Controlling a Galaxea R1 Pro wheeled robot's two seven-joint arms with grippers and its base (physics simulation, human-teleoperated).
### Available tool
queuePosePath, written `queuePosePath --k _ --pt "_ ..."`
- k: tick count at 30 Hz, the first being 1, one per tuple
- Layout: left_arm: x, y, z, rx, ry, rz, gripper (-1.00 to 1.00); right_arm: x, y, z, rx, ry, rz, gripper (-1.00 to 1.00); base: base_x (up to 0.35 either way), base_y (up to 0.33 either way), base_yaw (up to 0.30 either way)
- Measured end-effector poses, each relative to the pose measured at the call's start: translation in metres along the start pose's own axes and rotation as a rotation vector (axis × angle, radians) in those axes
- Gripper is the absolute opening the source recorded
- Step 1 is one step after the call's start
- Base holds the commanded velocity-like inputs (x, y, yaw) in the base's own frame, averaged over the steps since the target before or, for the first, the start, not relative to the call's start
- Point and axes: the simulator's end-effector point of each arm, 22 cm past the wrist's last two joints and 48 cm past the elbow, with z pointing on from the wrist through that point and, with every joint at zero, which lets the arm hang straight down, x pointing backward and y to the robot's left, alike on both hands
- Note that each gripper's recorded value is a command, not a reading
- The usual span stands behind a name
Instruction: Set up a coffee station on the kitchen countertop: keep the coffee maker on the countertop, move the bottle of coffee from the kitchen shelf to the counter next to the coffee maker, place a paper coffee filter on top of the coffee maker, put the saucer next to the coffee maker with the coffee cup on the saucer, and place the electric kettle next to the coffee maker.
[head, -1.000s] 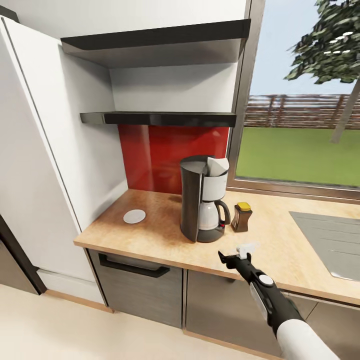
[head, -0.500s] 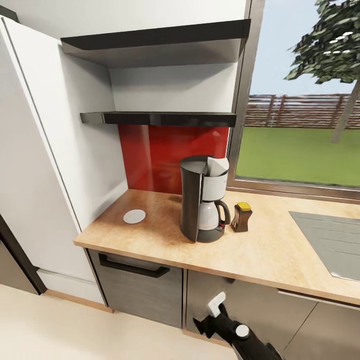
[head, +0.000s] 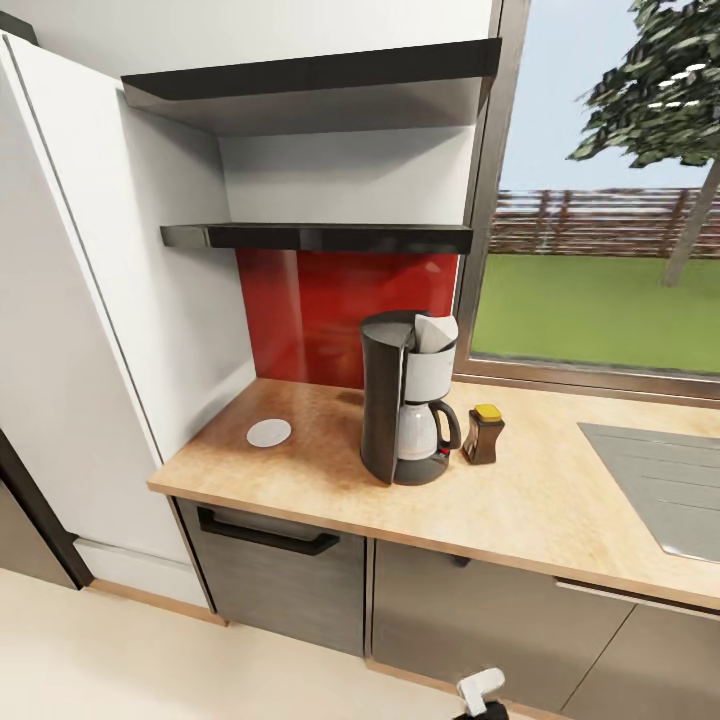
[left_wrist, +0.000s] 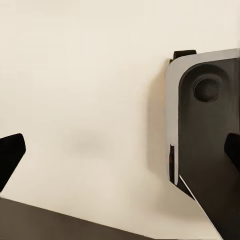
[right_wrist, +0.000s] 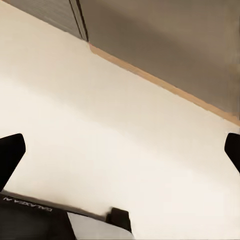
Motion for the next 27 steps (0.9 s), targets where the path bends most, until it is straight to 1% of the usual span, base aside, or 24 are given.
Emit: queuePosePath --k 1,2,5,9,10,11,14,16,18,22,27 --pt "-0.008 0.000 0.000 0.000 -0.022 -0.001 1.00 0.011 -0.013 -0.001 0.056 0.029 0.052 1.00 0.000 0.000 0.000" --pt "-0.012 0.000 0.000 0.001 -0.035 -0.002 1.00 0.018 -0.020 -0.002 0.089 0.045 0.076 1.00 0.000 0.000 0.000" --pt "-0.021 0.000 0.000 0.002 -0.056 -0.005 1.00 0.031 -0.032 -0.004 0.147 0.073 0.109 1.00 0.000 0.002 0.000" --pt "-0.023 0.001 0.000 0.000 -0.062 -0.008 1.00 0.045 -0.033 -0.007 0.162 0.095 0.125 1.00 0.029 0.120 0.000" --pt "-0.023 0.001 0.000 0.000 -0.063 -0.009 1.00 0.052 -0.032 -0.008 0.166 0.106 0.148 1.00 0.067 0.237 0.000" --pt "-0.023 0.001 0.000 0.000 -0.063 -0.009 1.00 0.055 -0.032 -0.008 0.168 0.110 0.160 1.00 0.073 0.259 0.000" --pt "-0.024 0.001 0.000 -0.001 -0.065 -0.012 1.00 0.069 -0.031 -0.010 0.179 0.130 0.245 1.00 0.072 0.283 0.000" --pt "-0.024 0.001 0.000 -0.001 -0.066 -0.013 1.00 0.073 -0.032 -0.011 0.183 0.136 0.281 1.00 0.033 0.293 0.000" --pt "-0.024 0.002 0.000 -0.002 -0.066 -0.015 1.00 0.074 -0.031 -0.011 0.184 0.138 0.296 1.00 0.013 0.297 0.000" --pt "-0.025 0.001 0.000 -0.001 -0.067 -0.017 1.00 0.075 -0.031 -0.011 0.183 0.139 0.304 1.00 0.004 0.298 -0.020" --pt "-0.026 0.000 0.000 0.000 -0.068 -0.019 1.00 0.077 -0.035 -0.012 0.189 0.141 0.306 1.00 0.011 0.299 -0.198"
